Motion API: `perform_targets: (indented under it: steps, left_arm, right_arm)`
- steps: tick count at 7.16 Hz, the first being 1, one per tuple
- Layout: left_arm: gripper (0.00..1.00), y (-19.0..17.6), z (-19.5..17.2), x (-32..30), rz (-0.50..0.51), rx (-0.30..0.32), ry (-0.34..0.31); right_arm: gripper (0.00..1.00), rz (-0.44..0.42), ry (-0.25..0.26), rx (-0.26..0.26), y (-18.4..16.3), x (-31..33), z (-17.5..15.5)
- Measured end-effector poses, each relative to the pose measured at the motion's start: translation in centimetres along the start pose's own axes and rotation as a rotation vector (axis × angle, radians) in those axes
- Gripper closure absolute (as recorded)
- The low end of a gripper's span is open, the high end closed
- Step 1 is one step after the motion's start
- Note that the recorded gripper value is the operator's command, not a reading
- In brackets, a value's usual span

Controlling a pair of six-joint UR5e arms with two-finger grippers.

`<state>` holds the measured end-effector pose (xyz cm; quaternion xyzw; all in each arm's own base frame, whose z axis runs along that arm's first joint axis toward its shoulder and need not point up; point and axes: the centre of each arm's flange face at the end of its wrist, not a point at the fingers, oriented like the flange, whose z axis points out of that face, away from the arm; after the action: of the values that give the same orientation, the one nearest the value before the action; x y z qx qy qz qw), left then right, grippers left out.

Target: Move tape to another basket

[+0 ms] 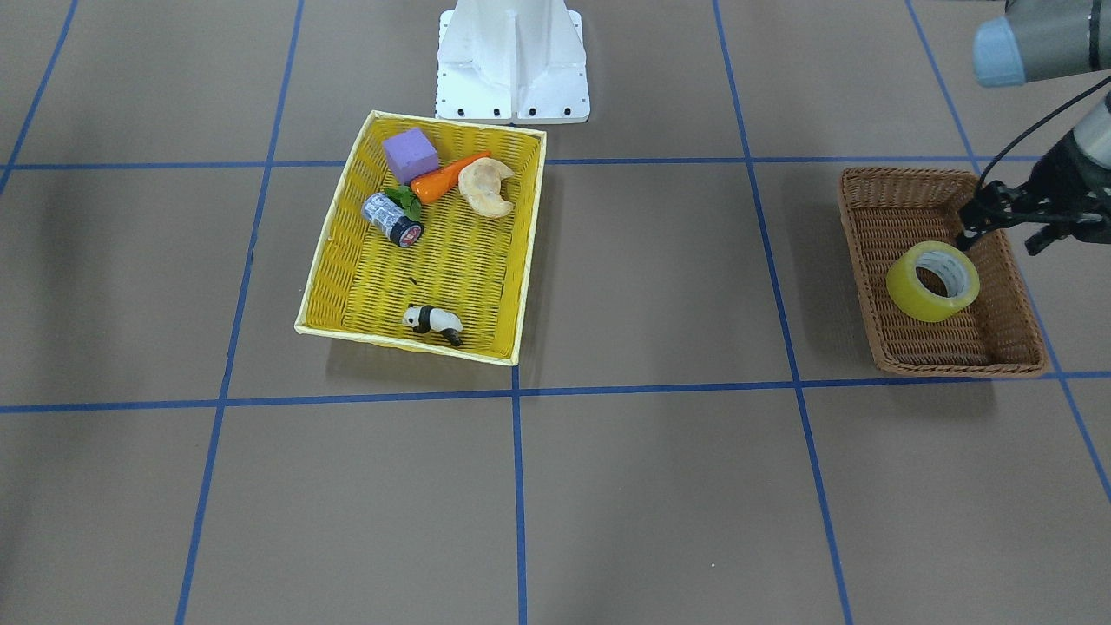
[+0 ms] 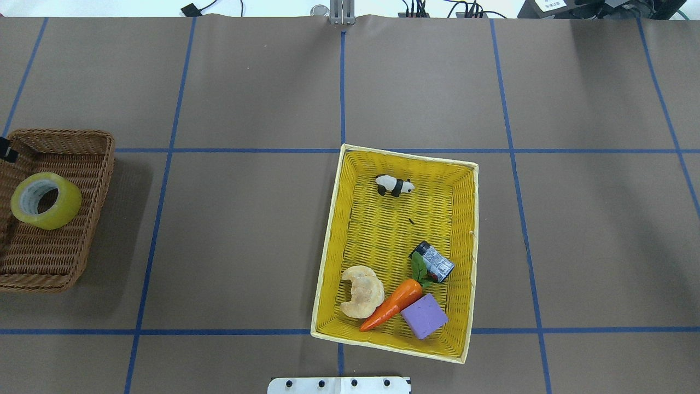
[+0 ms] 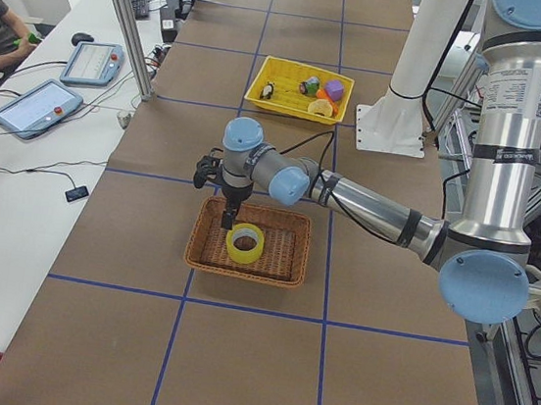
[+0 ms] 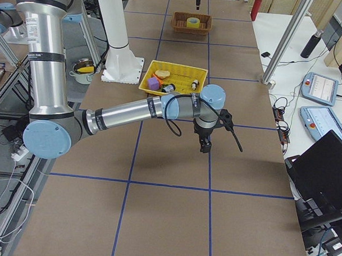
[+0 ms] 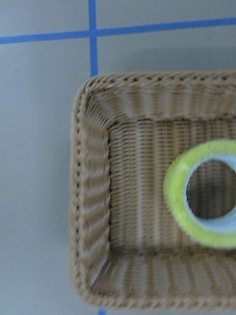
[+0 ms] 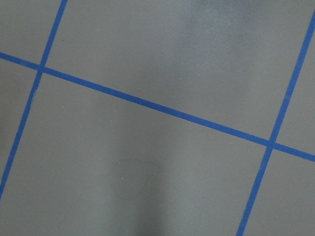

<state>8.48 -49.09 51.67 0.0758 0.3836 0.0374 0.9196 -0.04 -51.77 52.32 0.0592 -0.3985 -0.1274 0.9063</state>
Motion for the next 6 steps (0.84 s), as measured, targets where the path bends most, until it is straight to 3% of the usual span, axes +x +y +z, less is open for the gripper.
perform_targets:
  steps: [2, 6]
  left_arm:
    - [0.02, -0.3, -1.6, -7.6, 0.014, 0.002, 0.015]
    - [0.02, -0.1, -1.6, -13.8, -0.026, -0.001, 0.027]
  right_arm:
    - [0.00, 0.059, 0.000, -0.010, -0.9, 1.7, -1.1]
    - [0.00, 0.089, 0.019, -0.003, 0.1, 4.8, -1.6]
